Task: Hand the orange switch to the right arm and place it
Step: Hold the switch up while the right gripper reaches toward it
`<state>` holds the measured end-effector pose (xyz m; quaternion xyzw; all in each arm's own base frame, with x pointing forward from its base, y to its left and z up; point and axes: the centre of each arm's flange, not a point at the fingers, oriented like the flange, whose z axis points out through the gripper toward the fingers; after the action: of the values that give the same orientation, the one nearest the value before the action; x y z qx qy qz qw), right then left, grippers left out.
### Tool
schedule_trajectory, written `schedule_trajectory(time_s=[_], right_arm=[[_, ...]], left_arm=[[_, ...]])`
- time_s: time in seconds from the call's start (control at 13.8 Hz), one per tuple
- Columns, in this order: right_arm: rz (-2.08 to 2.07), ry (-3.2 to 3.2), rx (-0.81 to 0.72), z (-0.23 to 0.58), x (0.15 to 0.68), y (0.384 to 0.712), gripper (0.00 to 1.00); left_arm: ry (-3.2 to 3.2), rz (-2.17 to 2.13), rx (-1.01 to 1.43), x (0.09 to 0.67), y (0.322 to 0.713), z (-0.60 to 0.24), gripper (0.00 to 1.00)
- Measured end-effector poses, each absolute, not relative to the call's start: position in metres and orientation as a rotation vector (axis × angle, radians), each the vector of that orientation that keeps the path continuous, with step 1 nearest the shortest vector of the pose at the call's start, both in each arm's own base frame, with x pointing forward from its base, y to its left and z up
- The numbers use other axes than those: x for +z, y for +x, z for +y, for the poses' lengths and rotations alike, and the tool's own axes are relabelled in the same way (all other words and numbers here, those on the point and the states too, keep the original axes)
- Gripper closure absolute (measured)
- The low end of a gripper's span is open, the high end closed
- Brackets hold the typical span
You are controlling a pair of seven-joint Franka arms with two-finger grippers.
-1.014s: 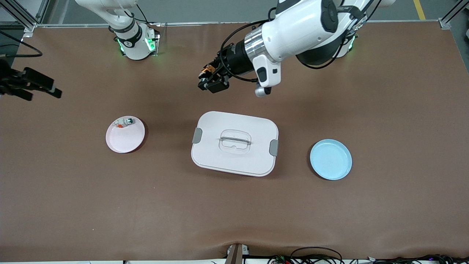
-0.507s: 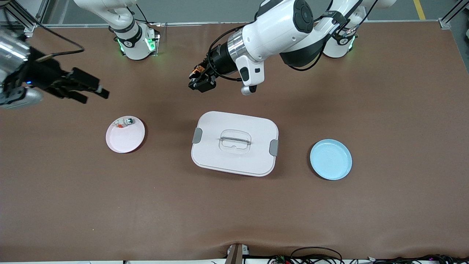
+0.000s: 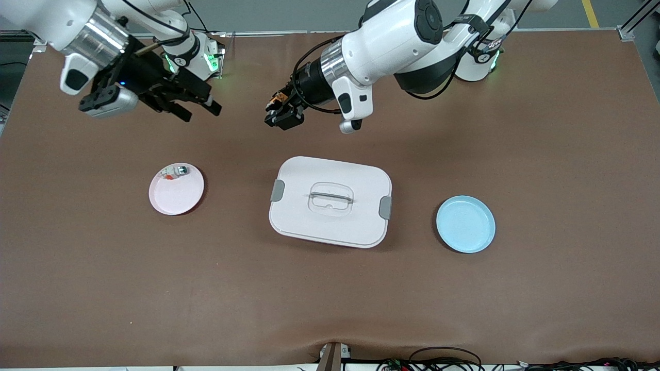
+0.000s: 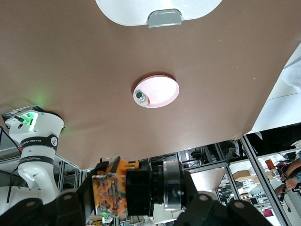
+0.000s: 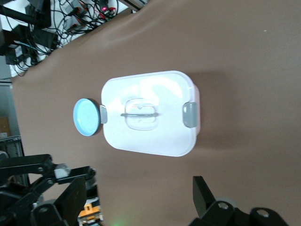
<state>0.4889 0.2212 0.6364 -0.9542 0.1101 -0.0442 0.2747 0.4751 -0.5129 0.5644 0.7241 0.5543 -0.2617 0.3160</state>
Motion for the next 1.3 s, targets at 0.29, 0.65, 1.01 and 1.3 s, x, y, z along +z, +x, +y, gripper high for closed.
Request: schedule_trajectory(time_s=[0.29,0.65,1.01,1.3], right_arm=[[0.307,-2.503,-0.200,0.266,0.630,0.463,0.00],[0.291,-2.452,-0.264,0.302,0.621,0.444,0.00],[0.288,-2.452,-0.287,0.316,0.590,0.434,0.00],[0.263,-2.460,-0.301,0.309,0.587,0.438,0.00]], left_arm=[[1.906,1.459,-0.689,0.565,0.475,-0.513,0.28],[1.913,1.455,-0.677,0.565,0.475,-0.513,0.28],[1.913,1.457,-0.675,0.565,0.476,-0.512,0.28],[1.912,1.456,-0.675,0.565,0.476,-0.512,0.28]])
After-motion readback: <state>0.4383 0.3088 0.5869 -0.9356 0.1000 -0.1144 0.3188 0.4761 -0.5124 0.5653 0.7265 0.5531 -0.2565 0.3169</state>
